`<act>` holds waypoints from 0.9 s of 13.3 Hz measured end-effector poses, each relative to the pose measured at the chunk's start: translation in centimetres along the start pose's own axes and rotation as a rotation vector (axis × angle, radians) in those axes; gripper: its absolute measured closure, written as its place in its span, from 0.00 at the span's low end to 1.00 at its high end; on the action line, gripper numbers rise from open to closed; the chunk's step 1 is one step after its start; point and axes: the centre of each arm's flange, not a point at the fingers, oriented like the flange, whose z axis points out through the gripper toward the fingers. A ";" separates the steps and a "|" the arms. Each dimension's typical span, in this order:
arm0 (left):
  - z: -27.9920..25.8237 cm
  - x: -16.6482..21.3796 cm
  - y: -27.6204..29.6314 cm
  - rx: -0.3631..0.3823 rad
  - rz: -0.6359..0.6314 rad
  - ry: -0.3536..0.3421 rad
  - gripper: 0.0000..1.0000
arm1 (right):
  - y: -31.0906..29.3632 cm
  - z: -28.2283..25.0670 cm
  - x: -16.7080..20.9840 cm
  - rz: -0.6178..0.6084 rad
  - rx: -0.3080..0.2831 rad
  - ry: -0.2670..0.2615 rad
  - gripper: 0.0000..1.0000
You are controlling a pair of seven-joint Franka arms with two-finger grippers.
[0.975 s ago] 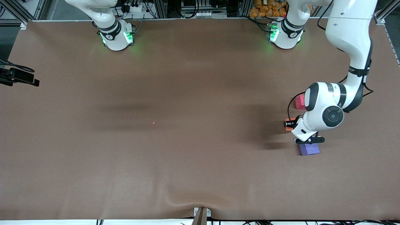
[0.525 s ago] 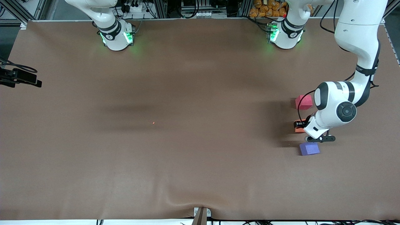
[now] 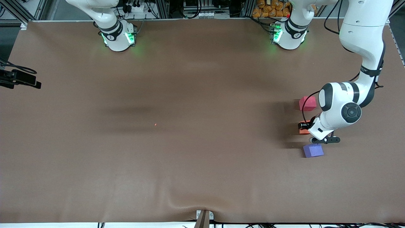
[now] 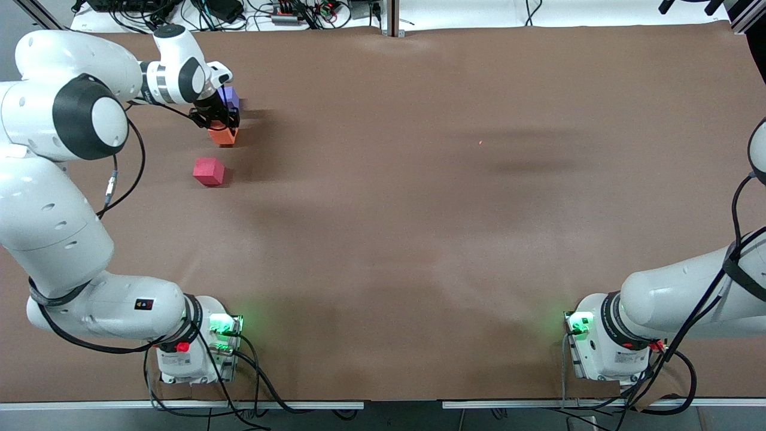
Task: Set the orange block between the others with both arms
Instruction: 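Lower the orange block between the pink and purple blocks with the left gripper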
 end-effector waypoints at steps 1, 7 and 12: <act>0.1 0.0 -0.2 0.000 -0.003 -0.001 0.45 | 0.3 0.0 0.0 0.006 -0.002 0.000 0.00; 0.2 -0.1 -1.2 0.007 -0.009 -0.003 0.45 | 0.5 0.0 -0.1 0.010 -0.011 -0.002 0.00; -2.9 0.4 -0.3 0.002 0.005 0.021 0.05 | 1.2 0.0 -0.1 0.023 -0.047 -0.002 0.00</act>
